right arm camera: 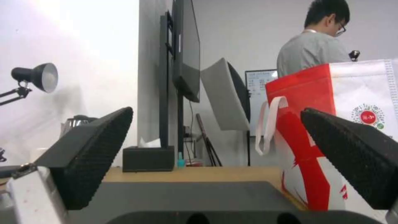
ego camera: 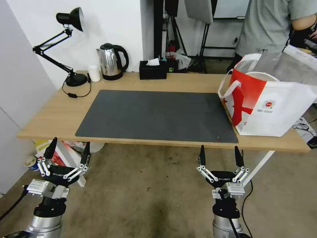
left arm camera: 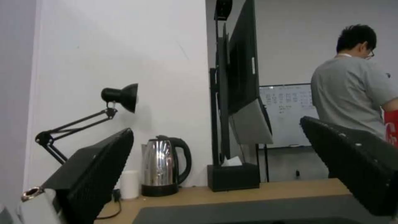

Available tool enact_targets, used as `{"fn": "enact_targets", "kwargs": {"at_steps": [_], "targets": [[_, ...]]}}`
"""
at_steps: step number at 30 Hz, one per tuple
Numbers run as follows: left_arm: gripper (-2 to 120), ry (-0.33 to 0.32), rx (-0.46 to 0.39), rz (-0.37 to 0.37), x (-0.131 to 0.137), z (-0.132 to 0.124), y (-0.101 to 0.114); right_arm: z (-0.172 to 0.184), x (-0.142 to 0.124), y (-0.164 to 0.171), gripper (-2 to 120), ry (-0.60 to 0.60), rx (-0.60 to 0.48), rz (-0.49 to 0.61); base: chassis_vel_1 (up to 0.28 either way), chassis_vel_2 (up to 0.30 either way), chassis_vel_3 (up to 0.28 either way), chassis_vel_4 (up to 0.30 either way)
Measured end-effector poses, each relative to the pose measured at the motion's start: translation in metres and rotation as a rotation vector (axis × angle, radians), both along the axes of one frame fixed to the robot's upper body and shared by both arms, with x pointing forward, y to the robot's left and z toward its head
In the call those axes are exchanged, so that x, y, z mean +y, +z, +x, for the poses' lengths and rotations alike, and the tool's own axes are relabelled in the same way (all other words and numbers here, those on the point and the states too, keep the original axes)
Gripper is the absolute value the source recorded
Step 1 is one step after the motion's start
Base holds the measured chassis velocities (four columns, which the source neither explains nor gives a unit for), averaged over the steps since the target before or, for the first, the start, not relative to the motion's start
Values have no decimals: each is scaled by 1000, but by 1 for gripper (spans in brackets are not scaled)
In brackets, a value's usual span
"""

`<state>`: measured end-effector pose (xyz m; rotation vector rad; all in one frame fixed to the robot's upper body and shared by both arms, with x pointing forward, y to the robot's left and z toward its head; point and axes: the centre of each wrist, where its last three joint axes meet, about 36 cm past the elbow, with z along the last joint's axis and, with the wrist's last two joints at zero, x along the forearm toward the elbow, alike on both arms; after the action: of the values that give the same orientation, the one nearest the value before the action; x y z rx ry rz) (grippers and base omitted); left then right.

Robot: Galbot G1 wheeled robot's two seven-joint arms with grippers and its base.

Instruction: Pick up the trash from the table and place it into the takeout bag.

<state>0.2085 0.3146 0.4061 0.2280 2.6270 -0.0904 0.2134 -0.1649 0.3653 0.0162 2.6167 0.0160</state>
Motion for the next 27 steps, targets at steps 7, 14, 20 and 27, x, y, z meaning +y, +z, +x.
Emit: {"fn": "enact_targets", "kwargs": {"at_steps": [7,14,20,27], "targets": [[100,4,-6,1,1,2,-2,0,0,0,100,0,0,0,0,0,0,0],[100,1,-15,-2,-1,5,-2,0,0,0,100,0,0,0,0,0,0,0],[100,1,-17,-3,-1,7,-2,0,0,0,100,0,0,0,0,0,0,0],[100,6,-12,11,-2,7,-2,0,0,0,100,0,0,0,0,0,0,0]]}}
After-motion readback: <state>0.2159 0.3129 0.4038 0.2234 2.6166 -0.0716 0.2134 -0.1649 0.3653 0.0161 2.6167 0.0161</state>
